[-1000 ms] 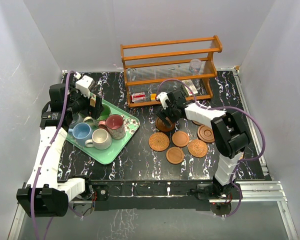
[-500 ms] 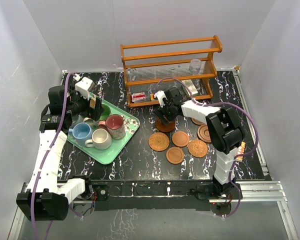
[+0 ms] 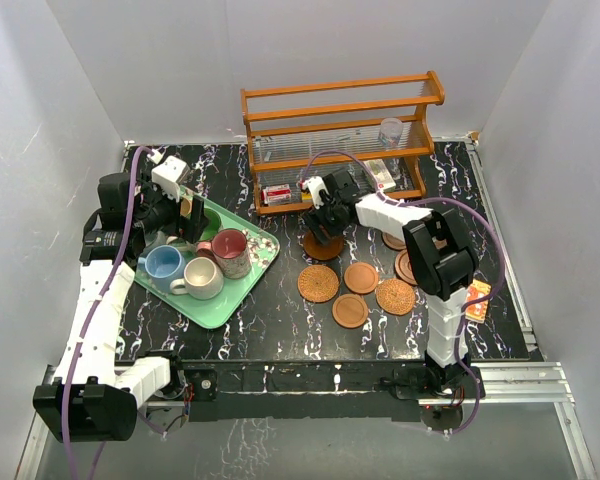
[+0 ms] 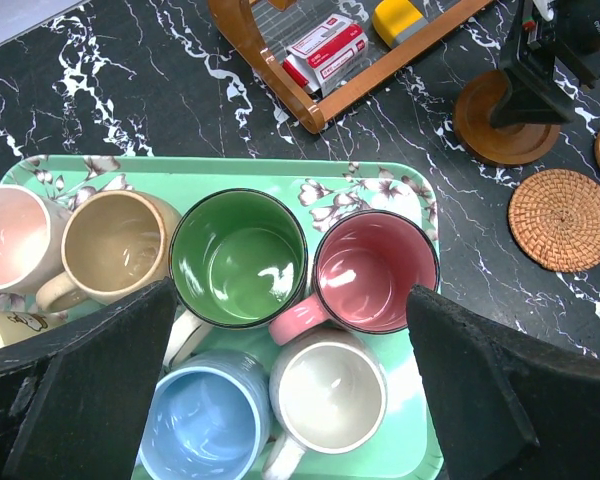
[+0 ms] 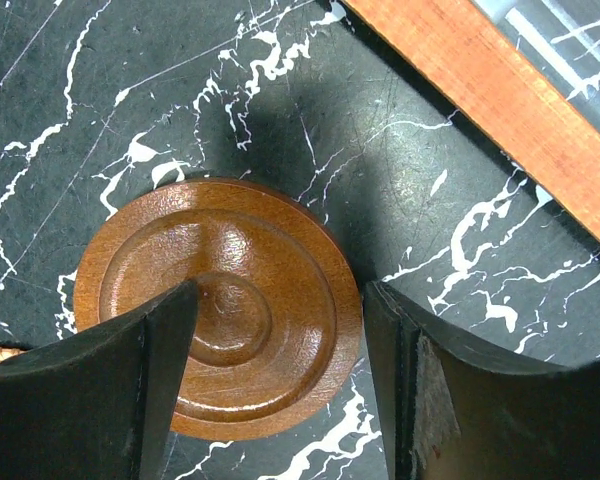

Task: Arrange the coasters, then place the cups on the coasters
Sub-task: Move the coaster to the center of the board.

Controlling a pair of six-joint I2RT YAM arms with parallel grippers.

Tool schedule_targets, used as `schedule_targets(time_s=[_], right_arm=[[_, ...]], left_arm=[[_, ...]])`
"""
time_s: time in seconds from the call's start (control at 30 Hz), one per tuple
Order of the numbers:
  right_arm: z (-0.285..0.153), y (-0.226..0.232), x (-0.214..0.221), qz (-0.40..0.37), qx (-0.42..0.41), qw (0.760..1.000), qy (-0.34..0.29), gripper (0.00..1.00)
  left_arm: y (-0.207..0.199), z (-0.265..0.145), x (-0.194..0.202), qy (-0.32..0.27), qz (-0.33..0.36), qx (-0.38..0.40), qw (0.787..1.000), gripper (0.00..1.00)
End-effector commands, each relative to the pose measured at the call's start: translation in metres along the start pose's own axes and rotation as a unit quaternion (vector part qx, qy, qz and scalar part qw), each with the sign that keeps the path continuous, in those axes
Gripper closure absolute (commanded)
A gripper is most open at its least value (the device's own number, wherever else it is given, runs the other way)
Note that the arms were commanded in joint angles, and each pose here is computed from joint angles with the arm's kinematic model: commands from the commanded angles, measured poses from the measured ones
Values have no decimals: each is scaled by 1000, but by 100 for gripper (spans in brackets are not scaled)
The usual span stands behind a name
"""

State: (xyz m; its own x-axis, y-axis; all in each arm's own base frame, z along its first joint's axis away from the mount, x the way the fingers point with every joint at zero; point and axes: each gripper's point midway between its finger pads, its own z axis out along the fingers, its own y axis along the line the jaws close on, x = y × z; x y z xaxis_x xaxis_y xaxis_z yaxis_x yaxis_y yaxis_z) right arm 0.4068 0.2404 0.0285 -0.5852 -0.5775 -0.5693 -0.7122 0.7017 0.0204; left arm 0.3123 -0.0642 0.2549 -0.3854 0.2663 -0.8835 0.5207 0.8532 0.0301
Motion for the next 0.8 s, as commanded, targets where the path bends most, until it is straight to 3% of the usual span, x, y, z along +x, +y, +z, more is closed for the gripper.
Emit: schedule_targets(time_s=[0.0,0.3,0.53,0.77], right_arm=[[-8,-1,-6,-3,7,1000,-5,33],[-104,-34,0,20,8,997,-71,29],[-160,-87,83,80,71,993,-38,29],[-188,-127,154,115,136,984,19,30]], left_arm=[[-3,-3,-5,-15,4,6,1000,1],[-6,-3,-6,-22,3,15,1000,1],[-10,-2,-4,-24,-1,21,999,1],[-13,0,-4,-26,-6,31,999,1]])
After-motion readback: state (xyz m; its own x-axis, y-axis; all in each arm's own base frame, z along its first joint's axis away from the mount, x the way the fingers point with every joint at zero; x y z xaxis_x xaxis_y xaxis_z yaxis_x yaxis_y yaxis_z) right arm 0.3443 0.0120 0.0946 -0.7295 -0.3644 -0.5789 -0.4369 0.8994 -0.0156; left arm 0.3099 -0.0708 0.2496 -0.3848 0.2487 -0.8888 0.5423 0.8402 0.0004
